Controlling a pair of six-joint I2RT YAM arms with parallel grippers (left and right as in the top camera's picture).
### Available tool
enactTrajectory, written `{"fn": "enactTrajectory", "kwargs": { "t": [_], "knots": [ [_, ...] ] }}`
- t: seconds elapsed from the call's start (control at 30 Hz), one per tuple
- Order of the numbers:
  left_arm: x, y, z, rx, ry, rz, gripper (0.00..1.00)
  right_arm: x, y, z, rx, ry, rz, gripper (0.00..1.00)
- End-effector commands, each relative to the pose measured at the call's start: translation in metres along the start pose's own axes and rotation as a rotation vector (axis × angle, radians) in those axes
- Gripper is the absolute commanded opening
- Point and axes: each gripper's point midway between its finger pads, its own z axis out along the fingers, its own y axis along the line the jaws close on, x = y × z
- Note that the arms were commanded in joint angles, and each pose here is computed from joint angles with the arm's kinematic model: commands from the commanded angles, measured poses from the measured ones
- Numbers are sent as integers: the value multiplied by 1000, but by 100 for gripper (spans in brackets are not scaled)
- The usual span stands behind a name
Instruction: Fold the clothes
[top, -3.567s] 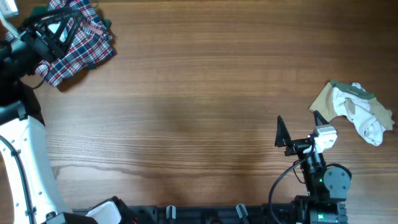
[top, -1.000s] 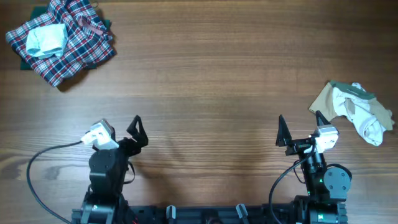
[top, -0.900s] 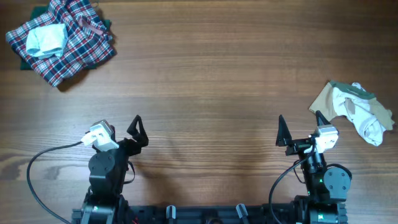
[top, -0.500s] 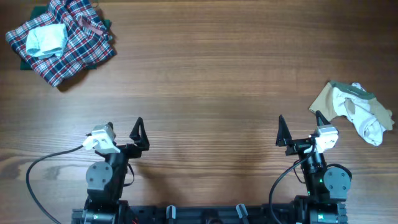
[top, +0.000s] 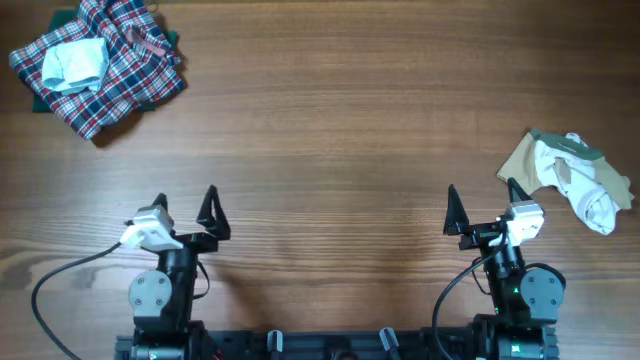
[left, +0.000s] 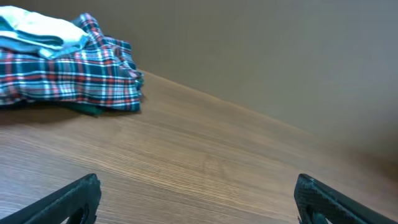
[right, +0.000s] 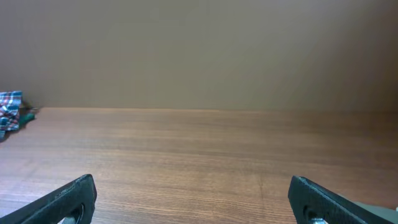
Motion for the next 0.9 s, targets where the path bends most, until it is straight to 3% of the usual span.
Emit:
{"fn": "enactTrajectory", "kwargs": {
  "t": [0.0, 0.87],
  "knots": [
    [1, 0, 0, 6, -3, 23, 100, -2, -2, -1, 9, -10, -11, 100],
    [2, -3, 0, 18, 3, 24, 100, -2, -2, -1, 9, -10, -11, 100]
  ]
}}
